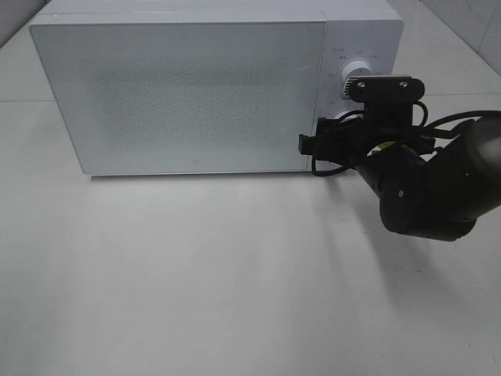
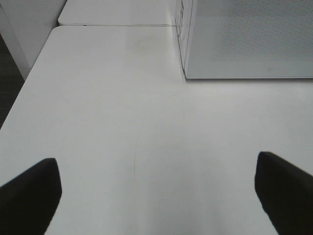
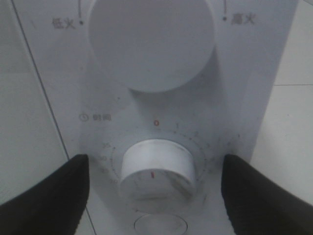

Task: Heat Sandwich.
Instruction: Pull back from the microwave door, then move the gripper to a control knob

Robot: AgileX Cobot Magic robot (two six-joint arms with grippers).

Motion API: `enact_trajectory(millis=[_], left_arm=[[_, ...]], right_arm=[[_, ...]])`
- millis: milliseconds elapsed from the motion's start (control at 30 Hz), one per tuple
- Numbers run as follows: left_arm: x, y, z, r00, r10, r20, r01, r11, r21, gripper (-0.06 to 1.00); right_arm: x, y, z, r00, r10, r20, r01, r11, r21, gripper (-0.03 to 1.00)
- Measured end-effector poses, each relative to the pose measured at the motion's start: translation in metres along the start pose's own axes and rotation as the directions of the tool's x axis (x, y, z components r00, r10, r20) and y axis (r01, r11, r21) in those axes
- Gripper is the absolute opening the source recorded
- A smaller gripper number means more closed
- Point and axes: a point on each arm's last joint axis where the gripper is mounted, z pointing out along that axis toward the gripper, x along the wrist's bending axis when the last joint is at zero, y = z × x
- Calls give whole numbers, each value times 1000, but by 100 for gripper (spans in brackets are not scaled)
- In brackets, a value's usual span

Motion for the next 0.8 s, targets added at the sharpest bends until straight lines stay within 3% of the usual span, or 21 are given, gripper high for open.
enact_trajectory(millis=[167, 233, 800], left_arm=[[0, 0, 0, 1000, 0, 0, 0, 1000, 0, 99], [0, 0, 0, 1000, 0, 0, 0, 1000, 0, 99], [0, 0, 0, 1000, 0, 0, 0, 1000, 0, 99]], right_arm=[[0, 0, 0, 1000, 0, -1, 0, 1000, 4, 59], [0, 0, 0, 1000, 3, -2, -3, 1000, 9, 44], [1, 2, -1, 1000, 7, -6, -7, 1000, 17, 44]])
